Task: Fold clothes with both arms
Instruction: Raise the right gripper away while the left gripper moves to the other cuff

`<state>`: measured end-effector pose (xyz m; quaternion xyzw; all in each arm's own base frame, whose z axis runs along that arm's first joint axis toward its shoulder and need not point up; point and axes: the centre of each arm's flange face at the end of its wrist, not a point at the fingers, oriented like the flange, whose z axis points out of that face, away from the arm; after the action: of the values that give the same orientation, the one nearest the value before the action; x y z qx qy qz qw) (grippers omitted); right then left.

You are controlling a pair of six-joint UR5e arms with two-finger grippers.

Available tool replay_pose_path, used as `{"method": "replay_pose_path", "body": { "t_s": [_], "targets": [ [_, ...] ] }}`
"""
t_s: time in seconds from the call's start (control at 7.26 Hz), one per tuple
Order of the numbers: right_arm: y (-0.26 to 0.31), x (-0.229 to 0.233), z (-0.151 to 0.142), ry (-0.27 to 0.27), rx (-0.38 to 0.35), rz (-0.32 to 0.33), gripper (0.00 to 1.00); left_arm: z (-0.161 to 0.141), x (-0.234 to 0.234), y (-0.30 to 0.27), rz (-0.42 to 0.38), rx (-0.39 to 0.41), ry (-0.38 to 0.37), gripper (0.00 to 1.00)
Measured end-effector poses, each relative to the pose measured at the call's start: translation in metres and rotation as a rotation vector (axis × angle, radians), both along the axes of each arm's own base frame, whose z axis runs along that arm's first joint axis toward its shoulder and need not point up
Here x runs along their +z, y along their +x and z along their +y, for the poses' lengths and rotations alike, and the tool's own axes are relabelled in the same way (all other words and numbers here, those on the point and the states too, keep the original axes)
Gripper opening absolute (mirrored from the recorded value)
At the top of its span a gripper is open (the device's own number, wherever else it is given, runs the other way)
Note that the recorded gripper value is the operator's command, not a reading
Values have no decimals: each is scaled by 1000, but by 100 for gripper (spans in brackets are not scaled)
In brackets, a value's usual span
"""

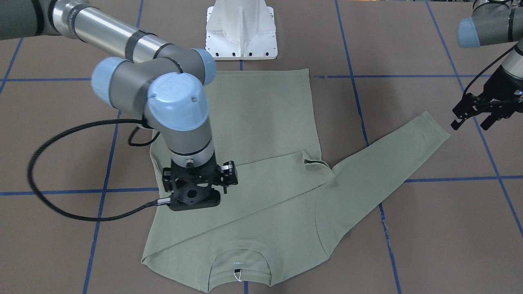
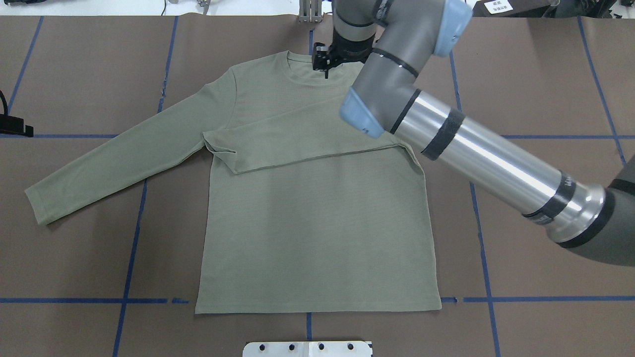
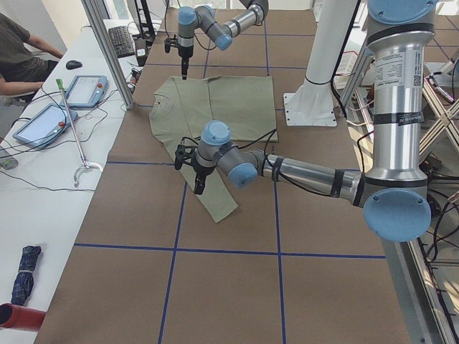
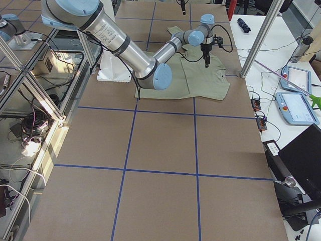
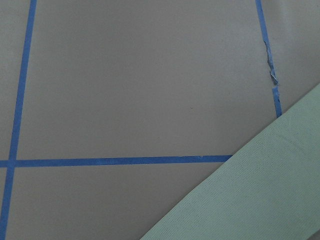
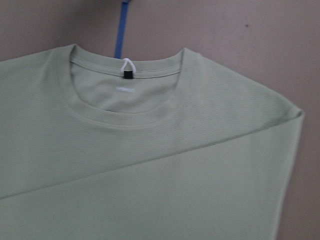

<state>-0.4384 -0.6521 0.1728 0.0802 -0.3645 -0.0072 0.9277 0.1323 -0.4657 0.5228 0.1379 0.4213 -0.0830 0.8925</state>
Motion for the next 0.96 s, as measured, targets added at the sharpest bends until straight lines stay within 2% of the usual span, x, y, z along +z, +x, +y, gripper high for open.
{"method": "replay_pose_path", "body": {
  "t_s": [0.14, 0.41, 0.69, 0.96],
  "targets": [
    [59, 37, -3, -17, -26, 12, 100, 19, 15, 3, -9, -15, -8, 100],
    [163, 124, 13, -43, -68, 7, 100, 56, 48, 13, -16, -21, -64, 100],
    [206, 177, 40, -61, -96, 17, 100, 73, 79, 53, -41, 3, -155, 100],
    [217, 197, 54, -75, -101, 25, 100, 62, 98, 82, -58, 17, -185, 100]
  ]
}}
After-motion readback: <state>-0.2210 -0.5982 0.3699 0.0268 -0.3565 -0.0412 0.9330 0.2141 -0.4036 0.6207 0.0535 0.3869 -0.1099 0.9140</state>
